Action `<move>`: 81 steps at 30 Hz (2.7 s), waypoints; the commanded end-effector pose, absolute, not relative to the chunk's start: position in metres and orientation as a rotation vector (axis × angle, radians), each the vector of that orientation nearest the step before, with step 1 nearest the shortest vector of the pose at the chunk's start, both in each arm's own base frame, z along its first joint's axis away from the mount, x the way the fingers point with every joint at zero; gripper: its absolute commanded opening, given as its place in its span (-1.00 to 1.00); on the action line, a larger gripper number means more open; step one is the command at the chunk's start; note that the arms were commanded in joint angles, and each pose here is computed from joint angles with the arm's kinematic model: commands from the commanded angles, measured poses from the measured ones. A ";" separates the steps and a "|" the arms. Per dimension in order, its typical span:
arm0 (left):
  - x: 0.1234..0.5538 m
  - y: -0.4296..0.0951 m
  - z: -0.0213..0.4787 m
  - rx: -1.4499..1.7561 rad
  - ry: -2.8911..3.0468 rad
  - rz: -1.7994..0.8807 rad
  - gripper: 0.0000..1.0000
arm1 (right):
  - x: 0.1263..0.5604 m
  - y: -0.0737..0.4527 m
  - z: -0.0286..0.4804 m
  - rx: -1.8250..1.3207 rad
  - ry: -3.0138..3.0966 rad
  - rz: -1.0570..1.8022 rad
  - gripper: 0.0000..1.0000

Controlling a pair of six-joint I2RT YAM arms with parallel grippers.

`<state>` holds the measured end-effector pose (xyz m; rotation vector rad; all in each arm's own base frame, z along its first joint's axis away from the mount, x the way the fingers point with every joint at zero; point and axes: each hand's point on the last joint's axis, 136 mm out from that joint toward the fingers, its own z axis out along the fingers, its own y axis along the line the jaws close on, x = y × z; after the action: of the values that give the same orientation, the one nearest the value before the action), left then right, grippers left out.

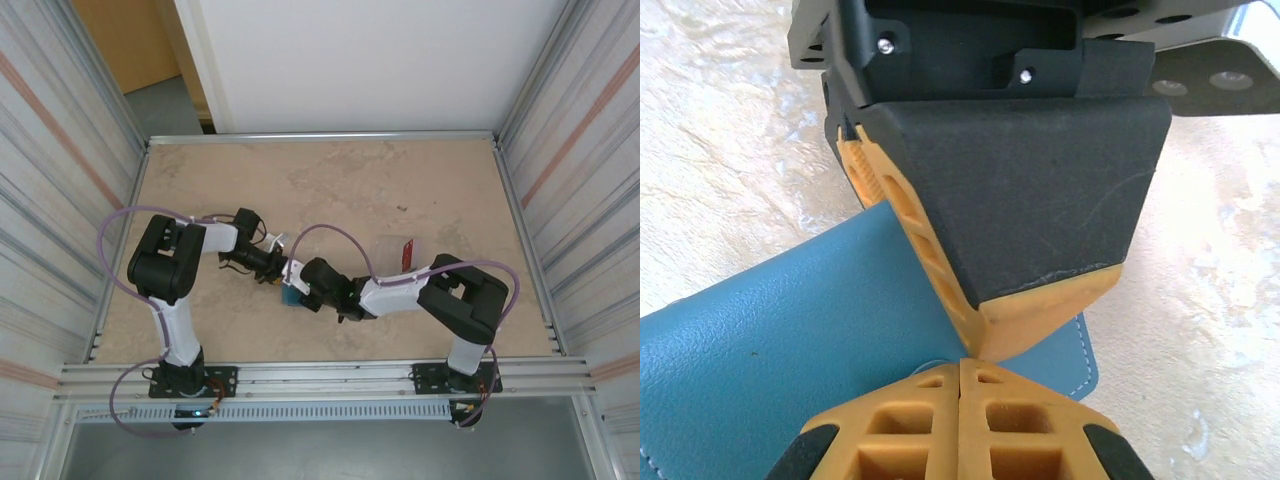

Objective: Put the credit cards into the card holder
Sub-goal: Close the button on the card holder, then place the card holder at the center of the table, then reset both arms

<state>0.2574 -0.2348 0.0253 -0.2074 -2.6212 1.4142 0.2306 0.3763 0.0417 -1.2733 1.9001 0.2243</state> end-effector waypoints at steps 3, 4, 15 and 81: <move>0.257 -0.239 0.012 -0.182 -2.622 1.374 -1.00 | 0.159 0.395 -0.014 -1.641 1.814 0.206 -1.00; 0.257 -0.240 0.013 -0.182 -2.620 1.378 -1.00 | 0.158 0.395 -0.017 -1.654 1.800 0.179 -1.00; 0.265 -0.242 0.030 -0.228 -2.656 1.418 -1.00 | 0.174 0.393 0.041 -1.466 1.759 0.214 -1.00; 0.394 -0.029 0.103 -0.479 -4.255 0.453 0.97 | 0.379 -0.044 0.149 0.209 1.872 0.037 0.98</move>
<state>0.3835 -0.0329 0.0848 -0.4661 -4.1471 0.5647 0.3646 -0.0414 0.1238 0.2535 1.9700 0.0880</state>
